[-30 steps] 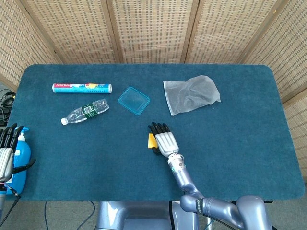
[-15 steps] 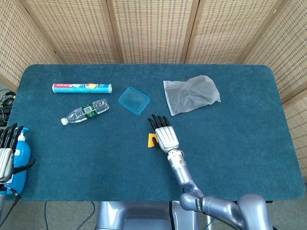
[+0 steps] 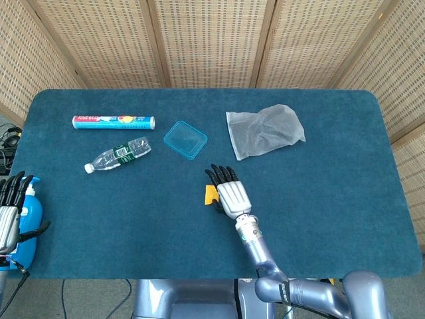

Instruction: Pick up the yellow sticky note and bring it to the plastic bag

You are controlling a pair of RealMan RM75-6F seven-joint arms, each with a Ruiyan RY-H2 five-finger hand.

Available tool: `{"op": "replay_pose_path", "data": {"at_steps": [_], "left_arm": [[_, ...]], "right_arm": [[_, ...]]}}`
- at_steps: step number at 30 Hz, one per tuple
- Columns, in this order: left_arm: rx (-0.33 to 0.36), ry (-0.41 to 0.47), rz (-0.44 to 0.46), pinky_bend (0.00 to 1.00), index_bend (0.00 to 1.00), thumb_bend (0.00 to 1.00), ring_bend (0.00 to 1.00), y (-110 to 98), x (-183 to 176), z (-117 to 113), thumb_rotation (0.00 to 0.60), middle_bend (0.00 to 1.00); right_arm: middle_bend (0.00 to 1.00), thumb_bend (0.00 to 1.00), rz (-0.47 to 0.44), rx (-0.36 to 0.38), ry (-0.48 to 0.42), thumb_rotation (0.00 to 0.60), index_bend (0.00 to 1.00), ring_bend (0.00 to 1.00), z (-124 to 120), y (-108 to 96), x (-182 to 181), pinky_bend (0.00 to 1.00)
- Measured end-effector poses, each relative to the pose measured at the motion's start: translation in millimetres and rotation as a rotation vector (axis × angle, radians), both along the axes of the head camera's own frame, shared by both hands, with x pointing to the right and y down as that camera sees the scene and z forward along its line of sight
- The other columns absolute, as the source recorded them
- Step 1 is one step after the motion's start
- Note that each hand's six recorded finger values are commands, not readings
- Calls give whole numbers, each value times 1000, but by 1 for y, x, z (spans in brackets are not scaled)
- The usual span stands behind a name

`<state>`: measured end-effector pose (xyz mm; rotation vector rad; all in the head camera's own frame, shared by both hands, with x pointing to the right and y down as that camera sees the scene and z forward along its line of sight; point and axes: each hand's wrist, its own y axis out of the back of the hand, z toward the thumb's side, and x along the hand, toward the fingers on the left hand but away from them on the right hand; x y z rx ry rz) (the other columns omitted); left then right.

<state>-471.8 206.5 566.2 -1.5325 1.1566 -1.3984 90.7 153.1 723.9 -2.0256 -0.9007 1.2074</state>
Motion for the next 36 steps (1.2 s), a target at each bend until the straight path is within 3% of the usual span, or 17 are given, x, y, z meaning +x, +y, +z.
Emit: {"op": "replay_pose_path", "data": {"at_steps": [3, 7, 36], "left_arm": [[6, 4, -1, 0, 0, 171, 0, 0, 0, -2, 600, 0], [10, 8, -6, 0, 0, 172, 0, -1, -1, -3, 600, 0], [-8, 3, -17, 0, 0, 173, 0, -1, -4, 2, 600, 0]], "right_arm": [[0, 378, -8, -11, 10, 600, 254, 0, 2, 6, -1, 0], [0, 359, -6, -16, 12, 600, 271, 0, 5, 12, -5, 0], [0, 357, 30, 0, 58, 600, 264, 0, 34, -5, -5, 0]]}}
